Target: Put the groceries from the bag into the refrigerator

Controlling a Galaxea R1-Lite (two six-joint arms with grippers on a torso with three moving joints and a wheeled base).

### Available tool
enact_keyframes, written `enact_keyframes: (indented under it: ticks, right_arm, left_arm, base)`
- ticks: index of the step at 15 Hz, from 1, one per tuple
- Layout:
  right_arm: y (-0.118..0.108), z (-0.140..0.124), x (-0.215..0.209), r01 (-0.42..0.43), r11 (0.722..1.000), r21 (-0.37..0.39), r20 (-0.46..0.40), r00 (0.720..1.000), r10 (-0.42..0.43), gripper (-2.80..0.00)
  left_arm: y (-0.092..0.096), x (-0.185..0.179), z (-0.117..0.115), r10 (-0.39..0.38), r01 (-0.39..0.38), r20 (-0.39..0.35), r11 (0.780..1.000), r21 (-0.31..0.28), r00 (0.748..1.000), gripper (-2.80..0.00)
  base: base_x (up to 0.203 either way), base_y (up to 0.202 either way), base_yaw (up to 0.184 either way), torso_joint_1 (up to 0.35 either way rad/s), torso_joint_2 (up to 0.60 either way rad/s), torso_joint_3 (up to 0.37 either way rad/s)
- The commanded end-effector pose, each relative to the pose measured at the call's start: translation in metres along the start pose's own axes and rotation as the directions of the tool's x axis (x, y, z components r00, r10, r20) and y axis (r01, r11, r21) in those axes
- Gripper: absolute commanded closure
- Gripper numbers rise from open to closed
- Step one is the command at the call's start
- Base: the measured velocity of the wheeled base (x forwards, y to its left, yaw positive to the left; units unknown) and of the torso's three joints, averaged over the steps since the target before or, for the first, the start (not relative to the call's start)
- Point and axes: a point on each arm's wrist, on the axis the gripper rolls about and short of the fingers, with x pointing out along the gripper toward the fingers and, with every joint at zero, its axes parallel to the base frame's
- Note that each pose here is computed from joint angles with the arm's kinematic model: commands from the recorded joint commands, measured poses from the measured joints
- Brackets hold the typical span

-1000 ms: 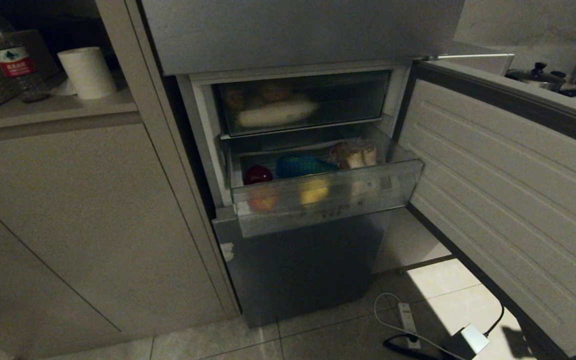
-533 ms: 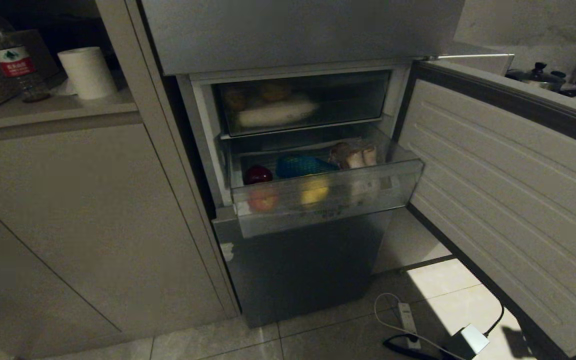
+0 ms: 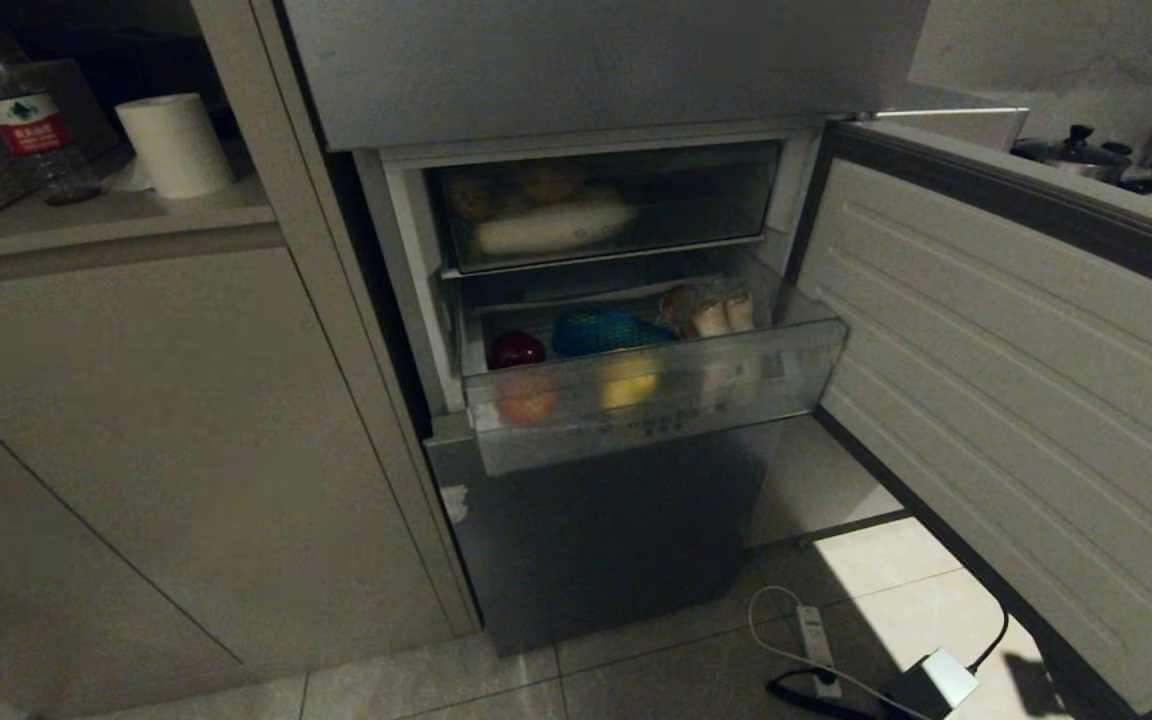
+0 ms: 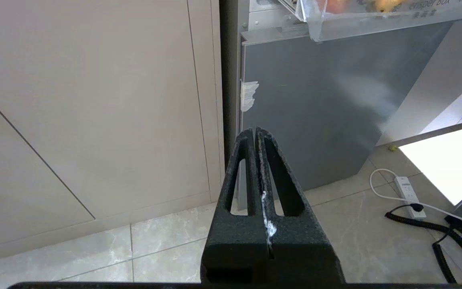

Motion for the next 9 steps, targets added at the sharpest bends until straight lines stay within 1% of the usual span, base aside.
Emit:
enact_keyframes:
  ticks: [1,3,6,9]
  right_arm:
    - [-0.013,0.009,0.013,0.011,1.0,0.025,-0.003,1.0,-0.011,0.0]
    - [-0.025,0.029,0.027,0.021,0.999,0.029,0.026,0.999,-0.021,0.0]
    - [-0.038,0.072,0.041,0.051,0.998,0.031,0.108,0.993,-0.054,0.0]
    - [-0.057,0.116,0.046,0.098,0.992,0.074,0.209,0.971,-0.112,0.0]
  left_arm:
    - [0.0,0.0,0.0,0.0,0.0,0.001,1.0,0.0,1.0,0.0]
    - [0.0,0.0,0.0,0.0,0.0,0.001,1.0,0.0,1.0,0.0]
    - [0.0,0.0,0.0,0.0,0.0,0.001,1.0,0.0,1.0,0.0]
    - [0.0,0.0,0.0,0.0,0.0,0.001,1.0,0.0,1.0,0.0]
  base:
    - [0.0,0.0,0.0,0.0,0.0,0.0]
    - [0.0,0.0,0.0,0.0,0.0,0.0]
    - [0.0,0.0,0.0,0.0,0.0,0.0]
    - [0.0,0.0,0.0,0.0,0.0,0.0]
